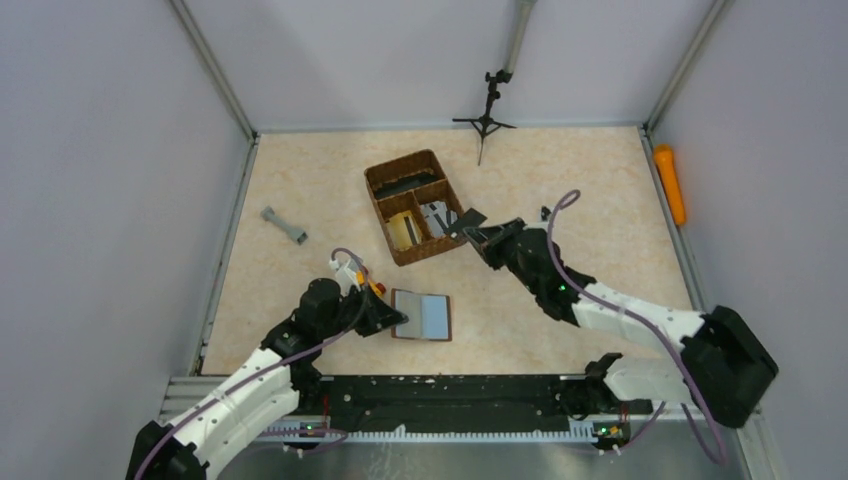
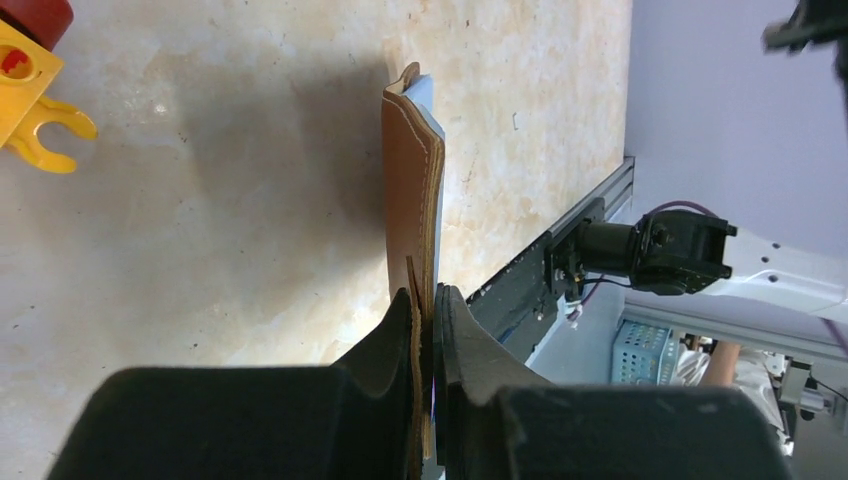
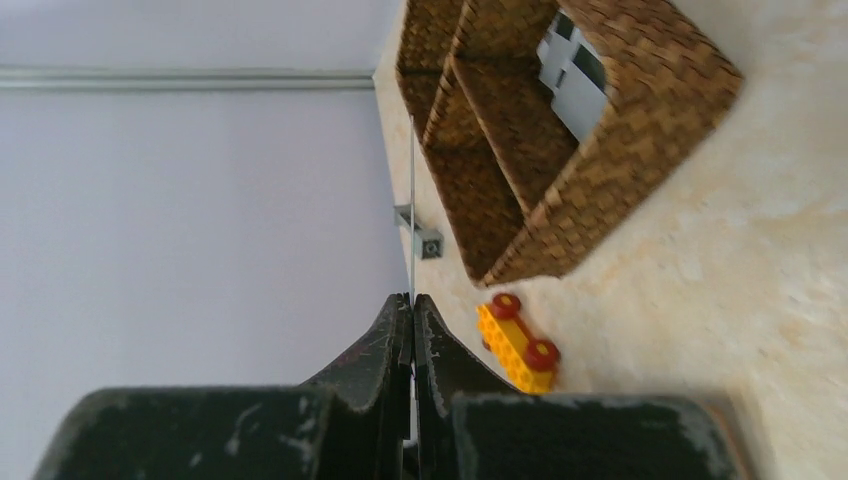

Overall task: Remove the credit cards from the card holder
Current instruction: Place the credit card in the storage box.

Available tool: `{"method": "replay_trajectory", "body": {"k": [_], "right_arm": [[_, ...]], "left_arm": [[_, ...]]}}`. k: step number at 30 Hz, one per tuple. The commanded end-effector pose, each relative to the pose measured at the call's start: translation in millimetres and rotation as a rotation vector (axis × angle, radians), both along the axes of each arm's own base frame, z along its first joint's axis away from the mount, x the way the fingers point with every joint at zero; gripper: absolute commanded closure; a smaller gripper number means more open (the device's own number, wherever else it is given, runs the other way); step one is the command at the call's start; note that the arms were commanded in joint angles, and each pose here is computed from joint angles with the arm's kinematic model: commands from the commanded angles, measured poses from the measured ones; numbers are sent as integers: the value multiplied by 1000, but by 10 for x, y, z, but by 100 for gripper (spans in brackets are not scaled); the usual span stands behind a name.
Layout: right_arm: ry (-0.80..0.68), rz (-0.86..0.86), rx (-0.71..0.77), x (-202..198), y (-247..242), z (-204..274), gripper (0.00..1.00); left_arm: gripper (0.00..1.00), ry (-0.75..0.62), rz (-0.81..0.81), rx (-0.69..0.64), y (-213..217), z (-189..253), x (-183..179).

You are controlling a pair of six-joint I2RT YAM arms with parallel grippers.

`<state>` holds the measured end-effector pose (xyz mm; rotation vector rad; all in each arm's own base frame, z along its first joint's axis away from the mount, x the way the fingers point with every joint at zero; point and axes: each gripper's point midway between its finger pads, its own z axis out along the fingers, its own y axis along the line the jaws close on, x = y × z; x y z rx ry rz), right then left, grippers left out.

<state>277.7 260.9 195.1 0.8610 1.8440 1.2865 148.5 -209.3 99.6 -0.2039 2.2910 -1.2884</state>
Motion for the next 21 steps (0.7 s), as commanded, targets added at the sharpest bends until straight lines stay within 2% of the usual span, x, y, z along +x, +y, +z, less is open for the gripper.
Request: {"method": "replay_trajectory", "body": {"k": [1, 5, 8, 13, 17, 21], "right_arm": [[-148, -97, 154, 564, 298, 747, 100], [-111, -107, 173, 910, 659, 651, 100], [-62, -138, 186, 1173, 891, 405, 100], [-69, -129, 245, 1535, 1309, 353, 100], [-91, -160, 227, 1757, 1473, 254, 100], [-61, -203, 197, 1870, 1525, -42, 100]], "left_arm": [[100, -72, -32, 2, -32, 94, 52], [100, -67, -40, 23, -13, -7, 34], [100, -66, -27, 56, 39, -98, 34], [100, -73, -16, 109, 117, -197, 29], [100, -82, -11, 142, 163, -236, 32], [100, -89, -10, 147, 176, -238, 28]]}}
